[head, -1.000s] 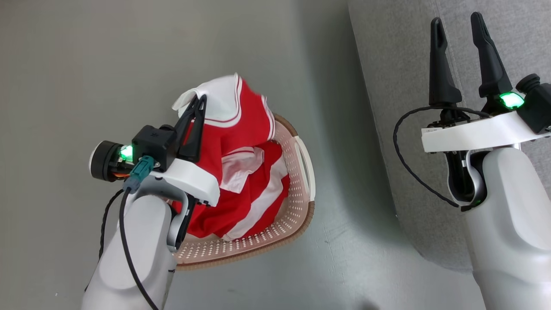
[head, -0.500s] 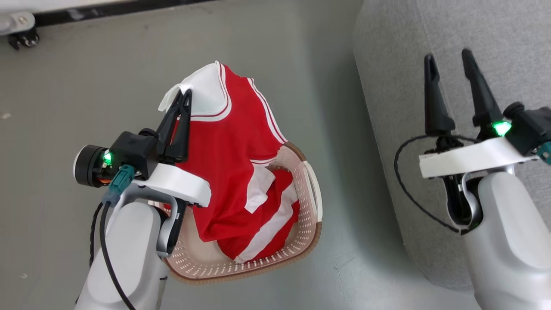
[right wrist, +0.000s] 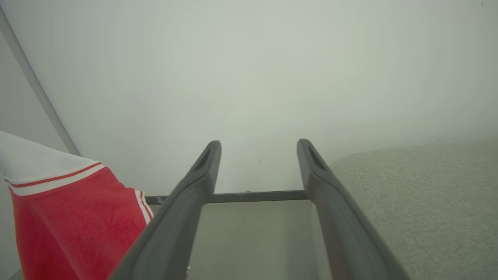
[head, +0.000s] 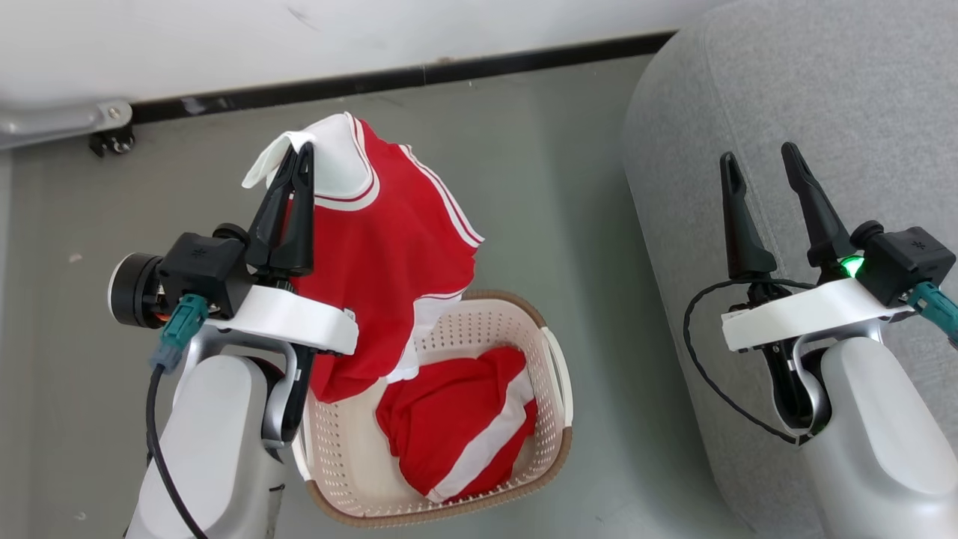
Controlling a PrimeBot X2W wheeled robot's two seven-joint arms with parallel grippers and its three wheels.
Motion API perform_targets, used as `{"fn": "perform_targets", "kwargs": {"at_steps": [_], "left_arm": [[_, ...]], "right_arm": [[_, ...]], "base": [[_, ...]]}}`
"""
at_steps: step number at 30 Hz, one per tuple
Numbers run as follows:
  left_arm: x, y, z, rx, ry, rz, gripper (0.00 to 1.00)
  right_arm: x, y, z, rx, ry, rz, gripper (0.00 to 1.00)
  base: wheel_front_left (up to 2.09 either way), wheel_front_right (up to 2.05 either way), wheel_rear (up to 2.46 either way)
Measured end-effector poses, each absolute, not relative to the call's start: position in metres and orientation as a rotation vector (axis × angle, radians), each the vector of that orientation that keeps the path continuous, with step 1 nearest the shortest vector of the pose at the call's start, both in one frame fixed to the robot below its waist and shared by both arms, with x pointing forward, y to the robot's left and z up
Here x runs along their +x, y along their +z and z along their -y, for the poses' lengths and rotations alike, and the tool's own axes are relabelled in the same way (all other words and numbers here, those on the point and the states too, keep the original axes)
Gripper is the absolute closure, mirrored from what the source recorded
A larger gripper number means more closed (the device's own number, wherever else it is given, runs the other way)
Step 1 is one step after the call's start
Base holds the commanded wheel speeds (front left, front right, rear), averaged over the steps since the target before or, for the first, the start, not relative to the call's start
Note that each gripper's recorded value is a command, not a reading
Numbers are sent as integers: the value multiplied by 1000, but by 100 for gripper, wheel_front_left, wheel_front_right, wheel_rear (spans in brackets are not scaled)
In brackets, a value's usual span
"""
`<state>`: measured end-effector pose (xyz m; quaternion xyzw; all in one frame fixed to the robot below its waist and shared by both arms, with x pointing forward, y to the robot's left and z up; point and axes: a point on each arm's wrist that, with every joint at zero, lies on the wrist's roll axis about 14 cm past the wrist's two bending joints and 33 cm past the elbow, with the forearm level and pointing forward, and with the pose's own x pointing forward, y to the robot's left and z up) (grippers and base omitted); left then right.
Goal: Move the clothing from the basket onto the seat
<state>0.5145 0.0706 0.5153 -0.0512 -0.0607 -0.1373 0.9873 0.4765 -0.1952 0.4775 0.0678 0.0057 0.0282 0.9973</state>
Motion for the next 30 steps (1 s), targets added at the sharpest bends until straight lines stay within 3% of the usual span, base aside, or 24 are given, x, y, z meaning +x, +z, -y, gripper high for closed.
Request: {"fn": "perform_targets", "kwargs": {"at_steps": [14,30], "left_arm": [[492,573,-87,-105,-240,243,100],[456,619,-88,-76,-284,348,100]], "right_arm": [[455,502,175,119,128,14,0],[423,512,118,49,340,-46,0]], "base": [[0,0,0],[0,0,0]]}}
